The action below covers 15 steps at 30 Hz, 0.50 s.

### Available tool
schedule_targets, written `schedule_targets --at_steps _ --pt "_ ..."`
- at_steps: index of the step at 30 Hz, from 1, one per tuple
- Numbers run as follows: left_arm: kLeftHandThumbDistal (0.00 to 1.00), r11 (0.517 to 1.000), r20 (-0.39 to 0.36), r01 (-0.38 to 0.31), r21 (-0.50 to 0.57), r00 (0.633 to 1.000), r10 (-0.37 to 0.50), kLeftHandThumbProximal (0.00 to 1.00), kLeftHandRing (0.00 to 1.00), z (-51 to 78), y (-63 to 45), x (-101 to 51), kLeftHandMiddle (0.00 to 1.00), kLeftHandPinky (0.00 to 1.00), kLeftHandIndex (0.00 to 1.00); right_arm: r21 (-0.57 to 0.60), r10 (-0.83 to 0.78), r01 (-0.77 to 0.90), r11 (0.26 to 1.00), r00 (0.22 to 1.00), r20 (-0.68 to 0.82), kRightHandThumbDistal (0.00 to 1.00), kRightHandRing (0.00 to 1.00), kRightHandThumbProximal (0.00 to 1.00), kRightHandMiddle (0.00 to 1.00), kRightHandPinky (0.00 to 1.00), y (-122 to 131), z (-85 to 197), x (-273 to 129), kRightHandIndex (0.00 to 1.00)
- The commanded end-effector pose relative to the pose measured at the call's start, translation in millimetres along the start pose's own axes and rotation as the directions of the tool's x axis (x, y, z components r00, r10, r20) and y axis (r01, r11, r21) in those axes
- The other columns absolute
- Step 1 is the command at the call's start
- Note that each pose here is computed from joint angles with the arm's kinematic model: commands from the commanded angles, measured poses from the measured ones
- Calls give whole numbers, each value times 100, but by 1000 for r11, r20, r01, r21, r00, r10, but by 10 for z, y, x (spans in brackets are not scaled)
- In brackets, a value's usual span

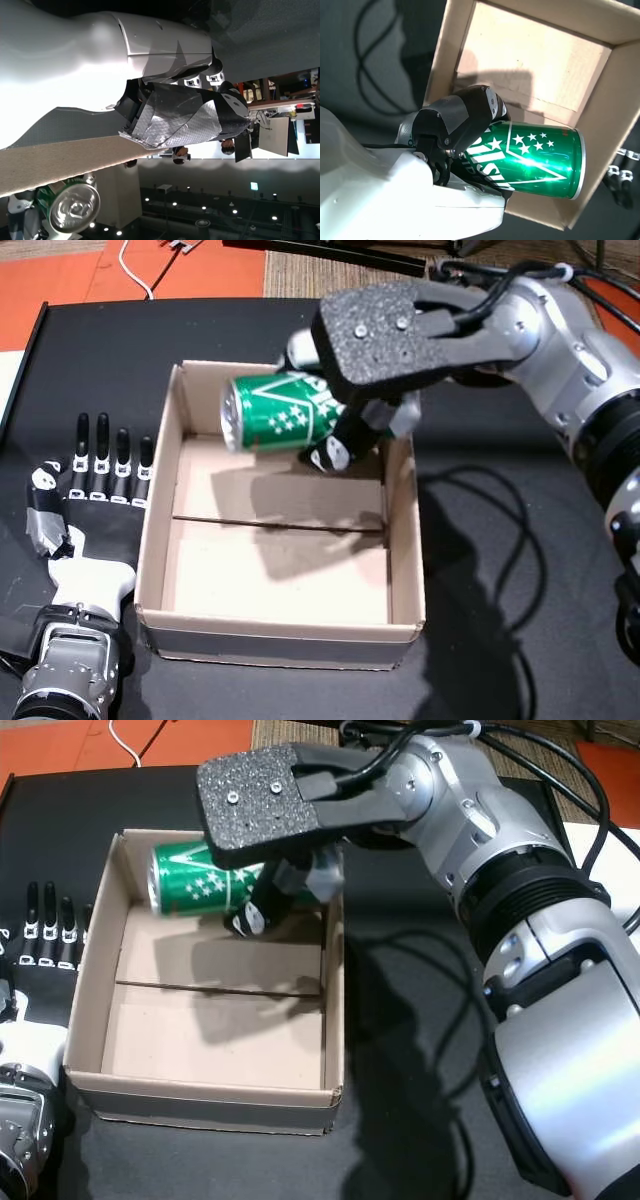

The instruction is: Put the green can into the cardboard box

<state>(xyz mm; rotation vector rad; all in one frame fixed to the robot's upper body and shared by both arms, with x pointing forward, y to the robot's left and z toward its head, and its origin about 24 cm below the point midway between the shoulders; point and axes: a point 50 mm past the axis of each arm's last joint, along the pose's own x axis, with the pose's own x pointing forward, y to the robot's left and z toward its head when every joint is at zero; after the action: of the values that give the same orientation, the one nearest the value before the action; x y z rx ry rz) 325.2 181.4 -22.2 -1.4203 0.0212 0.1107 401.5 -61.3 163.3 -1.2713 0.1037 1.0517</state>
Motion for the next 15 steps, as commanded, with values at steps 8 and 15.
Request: schedule_targets --at_steps 8,15 --pt "0 996 -17 -90 -23 996 90 82 57 -107 237 -178 45 68 46 82 46 -51 995 997 61 12 22 0 10 37 242 18 158 6" --pt "1 995 -20 -94 -37 995 94 80 57 -118 246 -186 46 68 45 94 8 -15 995 998 70 12 23 6 13 41 238 -15 142 10"
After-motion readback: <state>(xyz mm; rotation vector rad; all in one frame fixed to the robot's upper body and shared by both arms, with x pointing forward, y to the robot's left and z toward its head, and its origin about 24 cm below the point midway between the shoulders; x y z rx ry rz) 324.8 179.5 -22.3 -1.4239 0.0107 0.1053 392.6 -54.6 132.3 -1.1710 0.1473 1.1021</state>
